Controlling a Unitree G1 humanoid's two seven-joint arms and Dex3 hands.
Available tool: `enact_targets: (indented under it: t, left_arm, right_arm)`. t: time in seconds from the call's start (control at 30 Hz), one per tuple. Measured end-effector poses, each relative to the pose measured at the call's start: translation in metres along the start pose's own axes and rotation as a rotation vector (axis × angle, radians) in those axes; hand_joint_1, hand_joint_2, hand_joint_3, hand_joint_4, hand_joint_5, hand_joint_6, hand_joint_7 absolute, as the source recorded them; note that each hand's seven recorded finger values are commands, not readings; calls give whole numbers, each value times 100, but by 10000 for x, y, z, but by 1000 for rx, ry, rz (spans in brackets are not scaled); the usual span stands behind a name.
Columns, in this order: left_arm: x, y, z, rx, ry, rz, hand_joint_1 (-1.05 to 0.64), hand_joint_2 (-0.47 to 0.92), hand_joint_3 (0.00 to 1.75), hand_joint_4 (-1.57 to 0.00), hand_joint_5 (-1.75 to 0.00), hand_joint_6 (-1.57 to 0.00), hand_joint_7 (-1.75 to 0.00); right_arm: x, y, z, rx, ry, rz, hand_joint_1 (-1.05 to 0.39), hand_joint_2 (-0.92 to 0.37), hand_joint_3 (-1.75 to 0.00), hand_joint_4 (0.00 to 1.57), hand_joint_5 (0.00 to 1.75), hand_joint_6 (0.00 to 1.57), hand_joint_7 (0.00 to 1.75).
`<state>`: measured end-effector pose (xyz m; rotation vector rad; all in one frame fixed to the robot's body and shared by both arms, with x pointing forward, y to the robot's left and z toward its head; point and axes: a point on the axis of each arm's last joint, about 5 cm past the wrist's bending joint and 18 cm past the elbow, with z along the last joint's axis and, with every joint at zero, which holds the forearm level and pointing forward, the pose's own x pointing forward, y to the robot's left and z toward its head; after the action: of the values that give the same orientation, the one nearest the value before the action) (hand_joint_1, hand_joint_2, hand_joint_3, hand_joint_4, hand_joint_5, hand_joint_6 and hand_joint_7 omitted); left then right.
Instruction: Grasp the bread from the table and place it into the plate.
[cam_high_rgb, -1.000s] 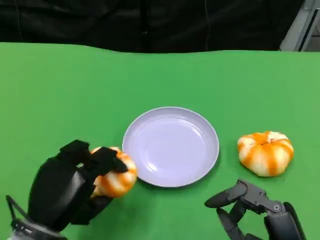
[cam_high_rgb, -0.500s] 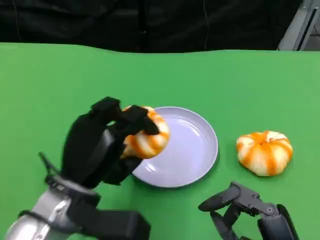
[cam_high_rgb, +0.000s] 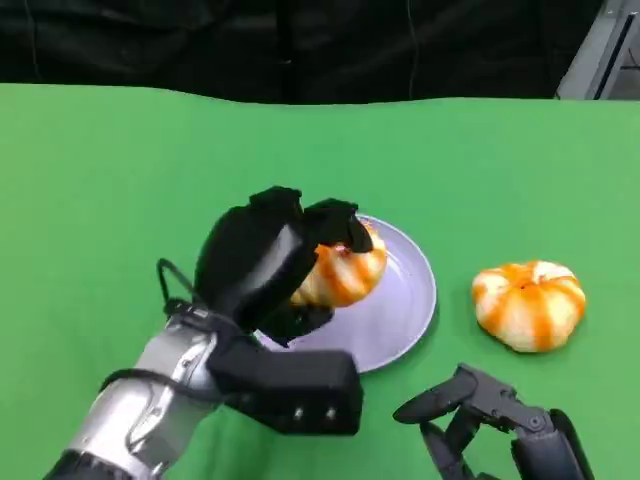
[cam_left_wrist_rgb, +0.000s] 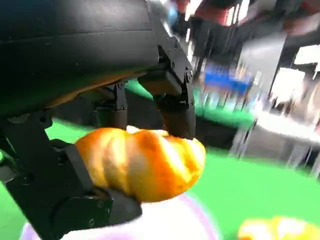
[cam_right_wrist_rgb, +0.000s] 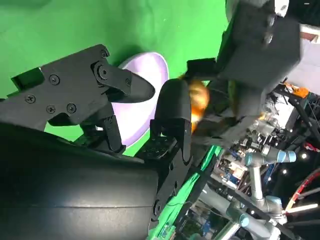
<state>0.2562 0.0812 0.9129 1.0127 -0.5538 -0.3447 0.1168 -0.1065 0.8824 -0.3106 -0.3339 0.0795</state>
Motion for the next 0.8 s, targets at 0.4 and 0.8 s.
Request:
enact_targets:
  t: [0.4,0.8]
  left_arm:
    - [-40,74,-182,79,148,-454,-74,92,39,0,0,-2,0]
    - [-284,301,-187,0,61,-347,-57,92,34,-15,-9,-14,-5]
  right_arm:
    - [25,109,52,16,7,6,-17,-63,-86,79,150,68,98]
    - [10,49,76,14,10,-19,-18,-65,-82,77,149,69,96]
